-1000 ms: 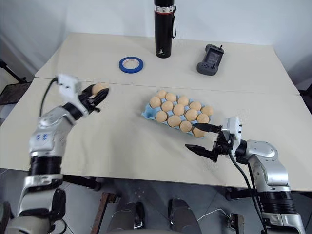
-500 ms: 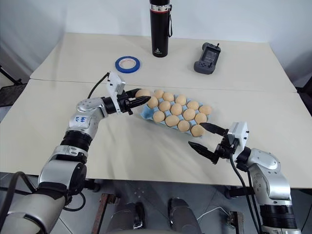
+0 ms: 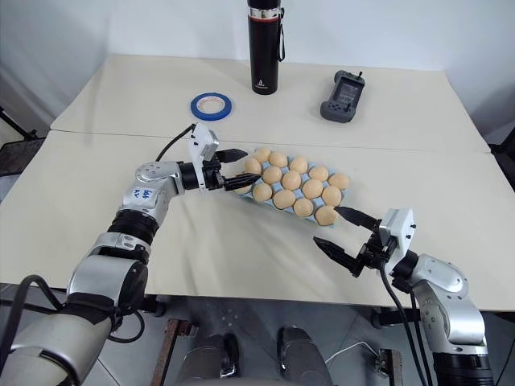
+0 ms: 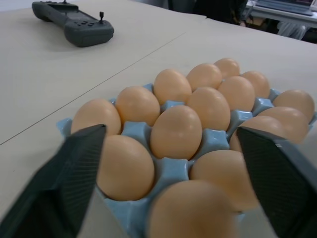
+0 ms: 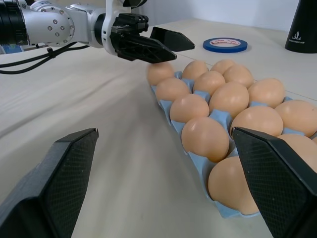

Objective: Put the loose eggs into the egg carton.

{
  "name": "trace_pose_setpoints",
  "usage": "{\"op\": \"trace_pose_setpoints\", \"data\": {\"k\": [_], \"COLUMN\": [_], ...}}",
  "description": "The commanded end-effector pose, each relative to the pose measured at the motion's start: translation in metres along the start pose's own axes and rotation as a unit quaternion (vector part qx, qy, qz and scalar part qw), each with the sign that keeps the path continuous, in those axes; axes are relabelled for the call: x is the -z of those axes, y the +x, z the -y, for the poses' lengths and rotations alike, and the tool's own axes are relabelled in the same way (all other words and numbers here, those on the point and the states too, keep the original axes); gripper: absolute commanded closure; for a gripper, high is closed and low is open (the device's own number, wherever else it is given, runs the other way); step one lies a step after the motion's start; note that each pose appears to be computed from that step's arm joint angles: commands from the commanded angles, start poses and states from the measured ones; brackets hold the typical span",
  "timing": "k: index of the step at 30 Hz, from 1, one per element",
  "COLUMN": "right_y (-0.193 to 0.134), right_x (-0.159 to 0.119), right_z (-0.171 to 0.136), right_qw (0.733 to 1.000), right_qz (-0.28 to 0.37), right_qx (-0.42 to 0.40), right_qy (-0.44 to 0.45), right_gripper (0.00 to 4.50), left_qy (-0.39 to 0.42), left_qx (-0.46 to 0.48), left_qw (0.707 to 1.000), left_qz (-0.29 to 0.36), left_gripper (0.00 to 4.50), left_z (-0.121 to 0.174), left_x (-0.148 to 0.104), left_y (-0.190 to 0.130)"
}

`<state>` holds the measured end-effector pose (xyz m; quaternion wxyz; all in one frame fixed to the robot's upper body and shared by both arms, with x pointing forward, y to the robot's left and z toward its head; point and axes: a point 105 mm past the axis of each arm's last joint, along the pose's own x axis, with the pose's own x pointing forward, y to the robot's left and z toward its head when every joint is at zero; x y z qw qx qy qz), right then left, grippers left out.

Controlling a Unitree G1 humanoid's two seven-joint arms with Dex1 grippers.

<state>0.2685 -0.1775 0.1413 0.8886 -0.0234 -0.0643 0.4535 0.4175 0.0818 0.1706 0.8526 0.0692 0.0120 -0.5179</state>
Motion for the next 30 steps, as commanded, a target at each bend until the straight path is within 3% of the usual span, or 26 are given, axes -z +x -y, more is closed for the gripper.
{"op": "trace_pose_setpoints", "data": {"k": [1,7,11,20,30], "right_y": [0.001,0.001,0.001,0.010,0.021], "right_x": [-0.011,-0.013,-0.015,-0.017,-0.018], "right_z": [0.003,0.007,0.012,0.024,0.027], "right_qw": [1.000,0.999,0.999,0.997,0.994], "right_qz": [0.011,0.003,-0.004,-0.020,-0.026], "right_qx": [-0.006,-0.017,-0.027,-0.066,-0.091], "right_qy": [-0.023,-0.030,-0.036,-0.047,-0.047], "right_gripper": [0.00,0.00,0.00,0.00,0.00], "left_qy": [0.024,0.038,0.008,0.027,0.047], "left_qx": [-0.006,-0.042,-0.053,-0.038,-0.071], "left_qw": [1.000,0.996,0.995,0.999,0.996], "left_qz": [0.020,0.074,0.085,-0.008,-0.024], "left_gripper": [0.01,0.01,0.01,0.01,0.01], "left_z": [-0.004,-0.013,-0.012,0.008,0.013], "left_x": [-0.018,-0.038,-0.034,0.016,0.016], "left_y": [-0.007,-0.035,-0.060,-0.118,-0.150]}}
